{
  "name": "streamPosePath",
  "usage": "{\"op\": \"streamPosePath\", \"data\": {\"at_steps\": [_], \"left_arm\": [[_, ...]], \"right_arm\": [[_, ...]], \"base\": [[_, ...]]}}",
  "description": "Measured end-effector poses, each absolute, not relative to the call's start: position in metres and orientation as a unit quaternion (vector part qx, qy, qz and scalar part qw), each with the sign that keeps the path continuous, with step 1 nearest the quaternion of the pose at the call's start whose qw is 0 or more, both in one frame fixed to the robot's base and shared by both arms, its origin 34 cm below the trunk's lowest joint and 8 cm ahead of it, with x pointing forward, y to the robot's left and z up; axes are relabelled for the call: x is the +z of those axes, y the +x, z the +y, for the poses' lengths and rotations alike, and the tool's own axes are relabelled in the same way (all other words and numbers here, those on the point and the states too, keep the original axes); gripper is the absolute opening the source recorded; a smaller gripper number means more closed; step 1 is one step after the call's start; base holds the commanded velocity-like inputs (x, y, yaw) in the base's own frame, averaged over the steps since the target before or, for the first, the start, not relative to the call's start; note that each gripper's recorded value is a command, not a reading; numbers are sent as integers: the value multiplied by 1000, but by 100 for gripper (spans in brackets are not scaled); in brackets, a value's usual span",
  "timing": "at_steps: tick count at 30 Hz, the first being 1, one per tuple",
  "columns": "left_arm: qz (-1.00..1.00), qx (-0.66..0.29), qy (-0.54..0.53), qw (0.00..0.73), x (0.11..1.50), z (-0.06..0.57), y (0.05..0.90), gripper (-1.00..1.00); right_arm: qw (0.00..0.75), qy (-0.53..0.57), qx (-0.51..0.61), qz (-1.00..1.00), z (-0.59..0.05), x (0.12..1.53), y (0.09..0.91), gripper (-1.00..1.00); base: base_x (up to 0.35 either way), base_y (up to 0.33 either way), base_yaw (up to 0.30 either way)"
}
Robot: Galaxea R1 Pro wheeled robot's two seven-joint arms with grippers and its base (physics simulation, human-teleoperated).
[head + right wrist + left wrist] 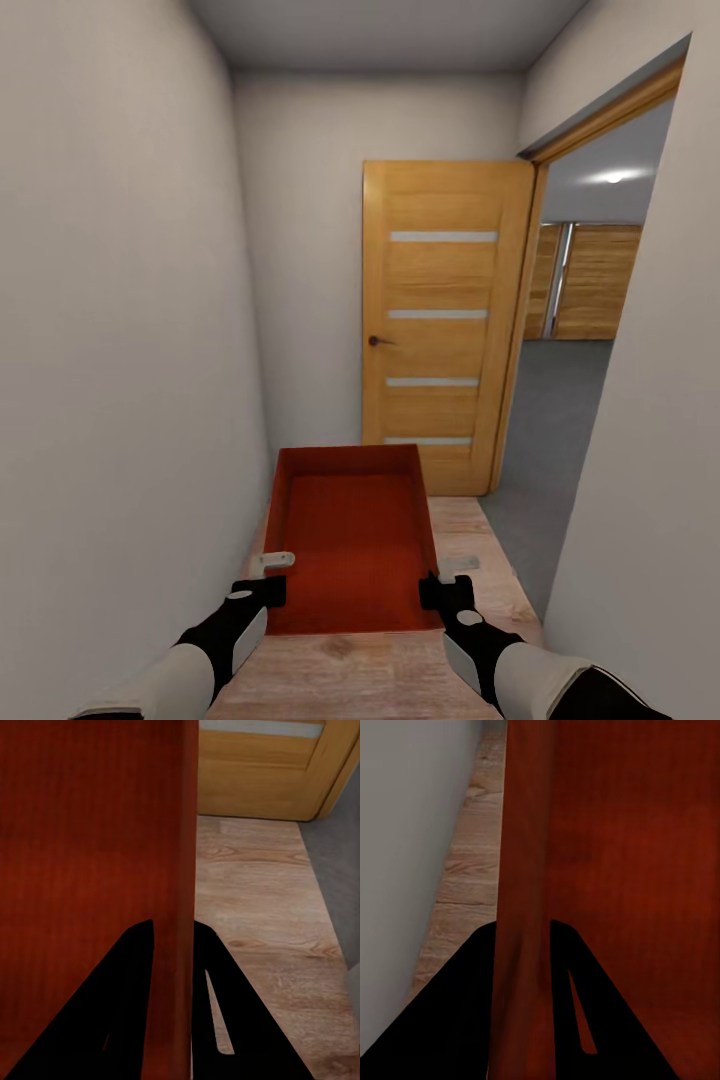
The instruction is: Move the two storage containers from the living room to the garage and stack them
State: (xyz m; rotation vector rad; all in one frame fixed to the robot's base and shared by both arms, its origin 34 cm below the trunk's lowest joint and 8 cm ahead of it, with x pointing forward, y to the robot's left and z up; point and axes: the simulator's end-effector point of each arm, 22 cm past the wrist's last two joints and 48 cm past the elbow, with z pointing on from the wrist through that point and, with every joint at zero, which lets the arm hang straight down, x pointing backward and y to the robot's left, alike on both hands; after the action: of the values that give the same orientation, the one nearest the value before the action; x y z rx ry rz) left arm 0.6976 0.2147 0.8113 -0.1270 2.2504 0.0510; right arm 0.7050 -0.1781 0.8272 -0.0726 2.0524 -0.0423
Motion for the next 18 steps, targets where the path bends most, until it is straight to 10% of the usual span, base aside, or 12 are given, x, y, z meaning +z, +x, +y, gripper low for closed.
{"op": "streamPosePath", "data": {"at_steps": [18], "left_arm": [[899, 16, -55, 434, 811, 214, 698, -100]], "right_arm": [[523, -38, -21, 851, -178, 830, 708, -100]], "base": [[72, 0, 0]]}}
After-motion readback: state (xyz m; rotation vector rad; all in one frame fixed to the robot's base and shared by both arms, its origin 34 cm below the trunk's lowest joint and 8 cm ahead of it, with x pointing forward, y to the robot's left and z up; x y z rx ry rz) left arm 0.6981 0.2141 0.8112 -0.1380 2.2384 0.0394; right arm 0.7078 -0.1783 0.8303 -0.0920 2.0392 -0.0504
